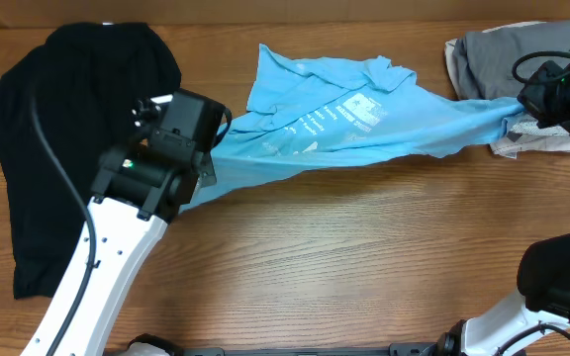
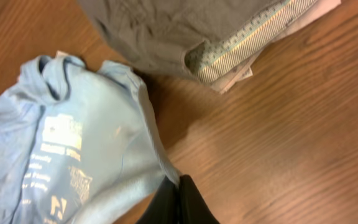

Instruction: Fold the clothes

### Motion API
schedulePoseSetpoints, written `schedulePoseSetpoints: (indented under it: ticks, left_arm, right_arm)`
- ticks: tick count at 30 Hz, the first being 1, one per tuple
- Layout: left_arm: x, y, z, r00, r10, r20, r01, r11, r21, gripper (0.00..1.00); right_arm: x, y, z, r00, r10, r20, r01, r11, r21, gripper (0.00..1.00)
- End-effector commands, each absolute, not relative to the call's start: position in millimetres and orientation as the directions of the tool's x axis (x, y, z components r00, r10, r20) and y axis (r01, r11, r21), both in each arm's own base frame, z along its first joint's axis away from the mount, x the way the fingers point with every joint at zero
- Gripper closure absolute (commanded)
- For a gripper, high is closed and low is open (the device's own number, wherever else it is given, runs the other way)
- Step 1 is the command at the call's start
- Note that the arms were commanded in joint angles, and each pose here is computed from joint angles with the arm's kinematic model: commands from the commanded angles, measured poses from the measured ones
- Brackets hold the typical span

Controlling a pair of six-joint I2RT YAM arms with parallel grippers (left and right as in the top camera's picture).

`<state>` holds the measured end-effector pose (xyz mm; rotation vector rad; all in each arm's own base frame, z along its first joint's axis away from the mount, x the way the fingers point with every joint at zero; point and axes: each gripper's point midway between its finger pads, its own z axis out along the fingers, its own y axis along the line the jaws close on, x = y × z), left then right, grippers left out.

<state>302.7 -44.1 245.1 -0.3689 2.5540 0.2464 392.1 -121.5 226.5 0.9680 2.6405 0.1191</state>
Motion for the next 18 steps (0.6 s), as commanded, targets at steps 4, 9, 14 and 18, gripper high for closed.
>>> schedulePoseSetpoints:
  ticks: [4, 9, 14, 18]
  left_arm:
    - [318, -27, 304, -0.703, -0.177, -0.689, -0.344, 0.933, 0.11, 0.96]
    - [321, -28, 299, -0.714, -0.168, -0.68, -0.335, 0.934, 0.121, 0.96]
    - [335, -33, 322, -0.652, -0.162, -0.74, -0.321, 0.944, 0.076, 0.96]
    - [343, -37, 363, -0.572, -0.152, -0.806, -0.297, 0.954, 0.031, 0.96]
  right_arm:
    - [372, -117, 267, -0.7, 0.639, -0.318, 0.607, 0.767, 0.207, 0.96]
    - [353, -126, 261, -0.69, 0.676, -0.26, 0.648, 0.737, 0.195, 0.96]
    - [351, -126, 301, -0.67, 0.648, -0.363, 0.558, 0.762, 0.329, 0.96]
    - [335, -128, 345, -0.606, 0.617, -0.503, 0.509, 0.786, 0.351, 0.96]
